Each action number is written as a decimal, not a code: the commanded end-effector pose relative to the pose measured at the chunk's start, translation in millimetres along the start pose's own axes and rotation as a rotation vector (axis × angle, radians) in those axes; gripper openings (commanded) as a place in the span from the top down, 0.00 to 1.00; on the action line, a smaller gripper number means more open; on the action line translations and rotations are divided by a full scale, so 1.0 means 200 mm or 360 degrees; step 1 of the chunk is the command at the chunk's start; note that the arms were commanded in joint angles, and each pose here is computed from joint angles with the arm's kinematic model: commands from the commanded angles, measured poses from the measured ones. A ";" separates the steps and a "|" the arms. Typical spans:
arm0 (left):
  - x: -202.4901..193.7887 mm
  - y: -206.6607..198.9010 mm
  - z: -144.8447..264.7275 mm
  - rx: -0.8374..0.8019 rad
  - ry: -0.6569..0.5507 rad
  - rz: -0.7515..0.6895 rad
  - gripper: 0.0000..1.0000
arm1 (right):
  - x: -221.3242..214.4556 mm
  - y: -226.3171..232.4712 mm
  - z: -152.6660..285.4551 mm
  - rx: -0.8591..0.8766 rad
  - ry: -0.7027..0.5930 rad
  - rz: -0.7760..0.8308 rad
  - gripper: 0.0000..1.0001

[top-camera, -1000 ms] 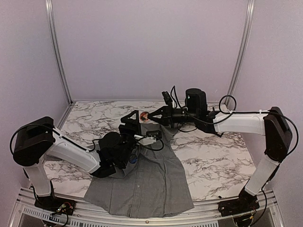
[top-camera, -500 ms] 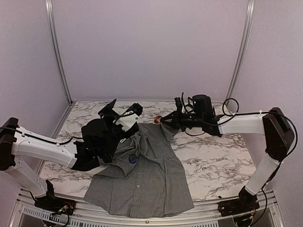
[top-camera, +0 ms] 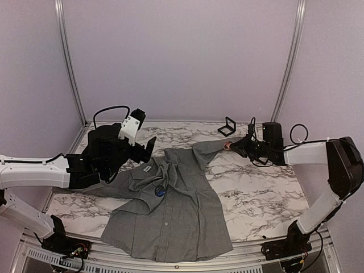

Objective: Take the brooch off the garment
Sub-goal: Place the brooch in the brooch box, then adjust the crumpled clothing at the center of the board.

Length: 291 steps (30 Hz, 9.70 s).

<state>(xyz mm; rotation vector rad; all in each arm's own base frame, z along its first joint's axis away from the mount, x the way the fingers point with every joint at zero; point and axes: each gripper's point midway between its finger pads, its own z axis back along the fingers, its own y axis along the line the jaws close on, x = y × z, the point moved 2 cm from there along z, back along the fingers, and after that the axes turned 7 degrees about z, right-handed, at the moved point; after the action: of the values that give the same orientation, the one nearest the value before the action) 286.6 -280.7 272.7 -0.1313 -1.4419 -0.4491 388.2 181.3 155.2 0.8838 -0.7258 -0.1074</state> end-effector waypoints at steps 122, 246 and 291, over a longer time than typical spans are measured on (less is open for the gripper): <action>-0.63 0.38 0.10 0.0138 0.0574 0.1364 0.01 | 0.22 -0.14 -0.16 -0.0907 -0.0009 0.0857 0.33; -0.80 0.60 0.32 0.0493 0.0603 0.1863 0.01 | -1.14 0.93 -0.99 0.0024 0.0999 0.2168 1.00; -0.78 0.20 0.02 -0.0209 0.0877 0.2061 0.23 | -0.78 1.05 -0.75 0.0243 0.0680 0.1856 0.43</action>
<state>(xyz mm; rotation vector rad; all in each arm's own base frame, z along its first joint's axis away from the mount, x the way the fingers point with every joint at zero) 291.6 -206.0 136.6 -0.8884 -0.5947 0.4578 330.0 478.3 171.2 0.5904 -0.7203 0.9506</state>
